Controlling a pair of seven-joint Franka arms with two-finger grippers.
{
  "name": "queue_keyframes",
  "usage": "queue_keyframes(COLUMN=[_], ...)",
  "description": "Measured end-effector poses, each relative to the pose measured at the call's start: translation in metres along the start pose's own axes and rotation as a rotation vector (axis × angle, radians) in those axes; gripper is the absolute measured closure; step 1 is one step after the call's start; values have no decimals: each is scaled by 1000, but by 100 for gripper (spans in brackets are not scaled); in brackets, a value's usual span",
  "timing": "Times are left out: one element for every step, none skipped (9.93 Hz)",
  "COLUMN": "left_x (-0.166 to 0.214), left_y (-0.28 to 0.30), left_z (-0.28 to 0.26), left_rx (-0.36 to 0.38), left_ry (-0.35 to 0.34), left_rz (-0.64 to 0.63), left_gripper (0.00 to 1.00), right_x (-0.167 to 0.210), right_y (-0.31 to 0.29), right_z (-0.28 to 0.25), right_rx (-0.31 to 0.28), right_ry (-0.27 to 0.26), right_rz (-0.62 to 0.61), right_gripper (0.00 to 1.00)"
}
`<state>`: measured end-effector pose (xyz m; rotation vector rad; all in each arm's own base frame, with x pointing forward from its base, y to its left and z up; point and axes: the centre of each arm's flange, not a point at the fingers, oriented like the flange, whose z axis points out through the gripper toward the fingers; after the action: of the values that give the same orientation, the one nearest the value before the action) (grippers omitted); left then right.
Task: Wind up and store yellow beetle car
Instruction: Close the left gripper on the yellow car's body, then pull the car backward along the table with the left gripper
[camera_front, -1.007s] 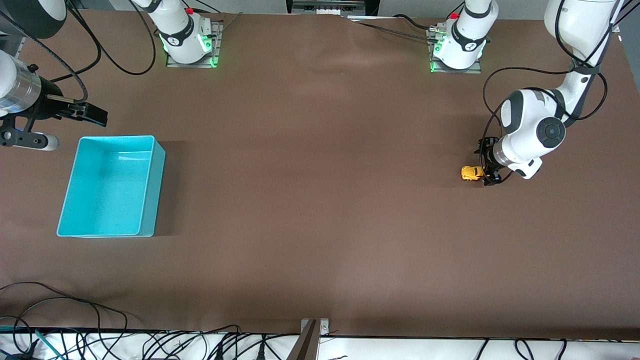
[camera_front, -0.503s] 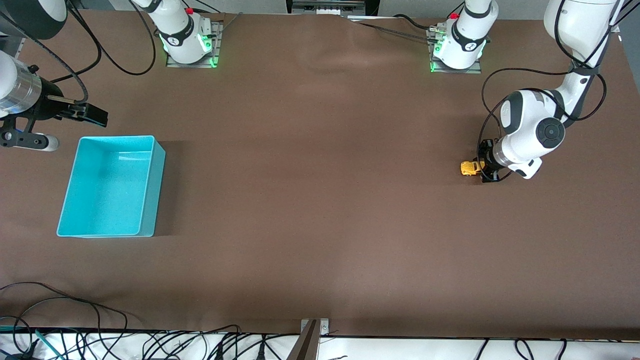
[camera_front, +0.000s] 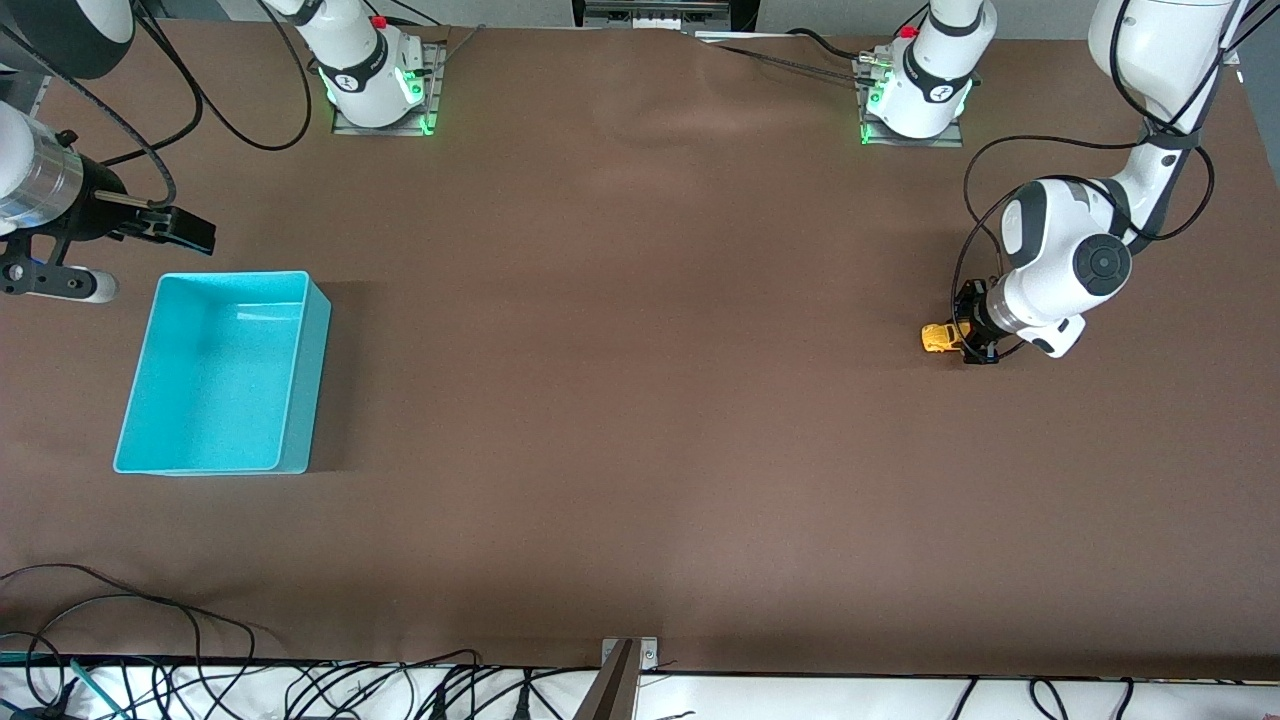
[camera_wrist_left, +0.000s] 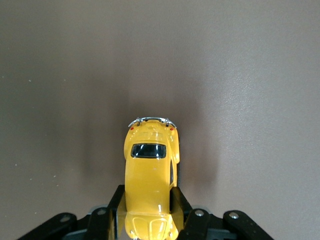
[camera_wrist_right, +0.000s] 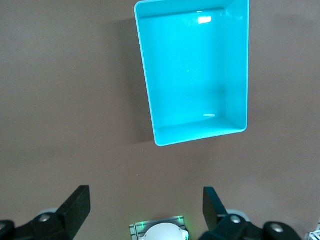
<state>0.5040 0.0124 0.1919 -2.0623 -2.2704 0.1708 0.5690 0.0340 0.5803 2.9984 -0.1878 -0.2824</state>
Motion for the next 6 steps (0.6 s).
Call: queue_keyframes(left_x=[-4,-10,-15,-20,-23,-23], left_y=[0,-1,-1,-1,-2,-2], left_z=[0,0,0,0,0,1], left_rx=[0,0,-1,-1,-1,0], left_ry=[1,4,7,8,9,9], left_rz=[9,28,51,74,96,110], left_gripper=[59,59,59,59,59,59], right_x=[0,0,0,0,0,0], right_y=[0,0,0,0,0,0], right_z=[0,0,0,0,0,0], right_rx=[0,0,0,0,0,0], right_ry=[1,1,1,1,2,2], right_rz=[0,0,0,0,0,-1], right_gripper=[0,0,0,0,0,0])
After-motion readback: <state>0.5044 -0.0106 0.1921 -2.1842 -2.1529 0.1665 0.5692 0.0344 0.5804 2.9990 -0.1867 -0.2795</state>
